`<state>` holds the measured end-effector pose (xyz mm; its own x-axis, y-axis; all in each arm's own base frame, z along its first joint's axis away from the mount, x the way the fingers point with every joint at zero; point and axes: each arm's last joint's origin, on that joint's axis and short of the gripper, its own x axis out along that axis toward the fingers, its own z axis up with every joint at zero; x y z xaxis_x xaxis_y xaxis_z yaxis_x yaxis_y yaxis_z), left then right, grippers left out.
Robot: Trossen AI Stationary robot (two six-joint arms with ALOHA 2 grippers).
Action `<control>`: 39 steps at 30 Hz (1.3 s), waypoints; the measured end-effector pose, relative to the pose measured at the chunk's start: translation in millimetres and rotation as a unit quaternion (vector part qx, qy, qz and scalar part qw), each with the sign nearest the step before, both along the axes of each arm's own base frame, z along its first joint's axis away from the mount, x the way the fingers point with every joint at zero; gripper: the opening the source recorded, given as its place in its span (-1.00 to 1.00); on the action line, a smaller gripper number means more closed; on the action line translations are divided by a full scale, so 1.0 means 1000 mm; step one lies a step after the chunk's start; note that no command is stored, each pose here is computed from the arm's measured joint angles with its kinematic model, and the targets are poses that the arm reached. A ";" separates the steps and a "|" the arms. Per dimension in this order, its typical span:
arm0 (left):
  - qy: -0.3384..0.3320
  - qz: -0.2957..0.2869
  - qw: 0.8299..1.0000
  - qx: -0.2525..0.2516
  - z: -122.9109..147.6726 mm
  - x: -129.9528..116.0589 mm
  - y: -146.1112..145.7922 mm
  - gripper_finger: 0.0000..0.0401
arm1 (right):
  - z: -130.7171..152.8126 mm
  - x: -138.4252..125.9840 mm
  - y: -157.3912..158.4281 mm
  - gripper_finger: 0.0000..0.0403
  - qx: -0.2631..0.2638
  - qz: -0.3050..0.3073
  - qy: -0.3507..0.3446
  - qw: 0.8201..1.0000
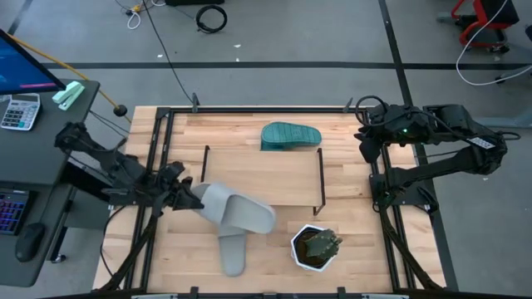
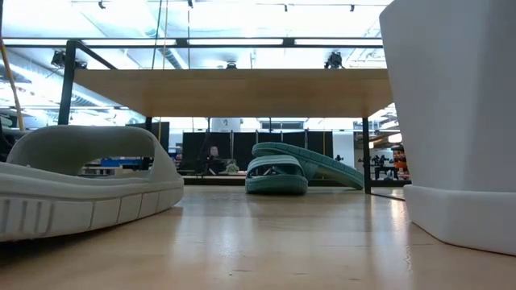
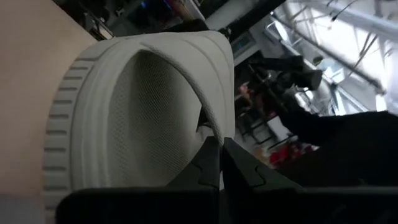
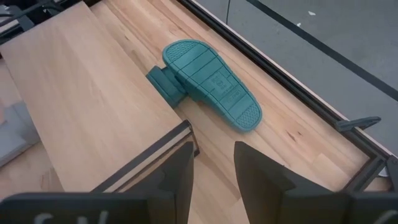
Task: Pick and place slides into the shelf
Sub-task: Put the bottom gray slipper on the shelf
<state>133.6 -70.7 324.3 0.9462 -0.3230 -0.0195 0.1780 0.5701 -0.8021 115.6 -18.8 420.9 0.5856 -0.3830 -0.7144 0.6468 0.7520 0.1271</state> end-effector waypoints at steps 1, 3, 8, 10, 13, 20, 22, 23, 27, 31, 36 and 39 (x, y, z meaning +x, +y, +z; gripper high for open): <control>-0.002 0.000 1.000 0.006 0.004 0.000 0.002 -0.97 | 0.000 0.000 0.000 -0.39 0.000 0.000 0.000 1.000; -0.005 0.002 1.000 0.021 0.012 0.000 0.008 -0.97 | 0.000 0.000 0.000 -0.39 0.000 0.000 0.000 1.000; 0.000 0.014 0.998 0.060 0.026 -0.001 0.020 -0.97 | 0.003 0.004 0.000 -0.39 -0.003 0.001 -0.024 1.000; 0.012 0.019 0.997 0.076 0.031 -0.003 0.025 -0.97 | 0.005 0.006 0.000 -0.39 -0.007 0.003 -0.040 0.999; 0.025 0.028 0.995 0.095 0.035 -0.004 0.032 -0.97 | 0.008 0.009 -0.001 -0.39 -0.014 0.009 -0.056 0.998; 0.003 0.053 0.990 0.133 0.045 -0.004 0.048 -0.97 | 0.009 0.011 -0.001 -0.39 -0.023 0.019 -0.057 0.998; 0.006 0.060 0.989 0.137 0.045 -0.004 0.052 -0.97 | 0.008 0.014 -0.001 -0.39 -0.024 0.020 -0.053 0.998; 0.008 0.062 0.988 0.139 0.044 -0.003 0.054 -0.97 | 0.008 0.016 -0.001 -0.39 -0.024 0.020 -0.052 0.998; 0.015 0.054 0.988 0.143 0.042 0.006 0.060 -0.97 | 0.006 0.025 -0.002 -0.39 -0.026 0.023 -0.044 0.998; 0.038 0.025 0.990 0.137 0.035 0.020 0.067 -0.97 | 0.005 0.034 -0.003 -0.39 -0.038 0.036 -0.042 0.998; 0.024 0.001 0.989 0.148 0.032 0.041 0.080 -0.97 | 0.006 0.039 -0.004 -0.39 -0.049 0.043 -0.047 0.997; 0.007 0.006 0.986 0.166 0.036 0.052 0.093 -0.97 | 0.007 0.039 -0.007 -0.39 -0.041 0.043 -0.052 0.997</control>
<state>185.7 22.5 360.3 0.9485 -0.2861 -0.1360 0.1600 0.8032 -0.5738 154.8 -25.6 427.7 0.6886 -0.3835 -0.6154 0.5660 0.8147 0.1257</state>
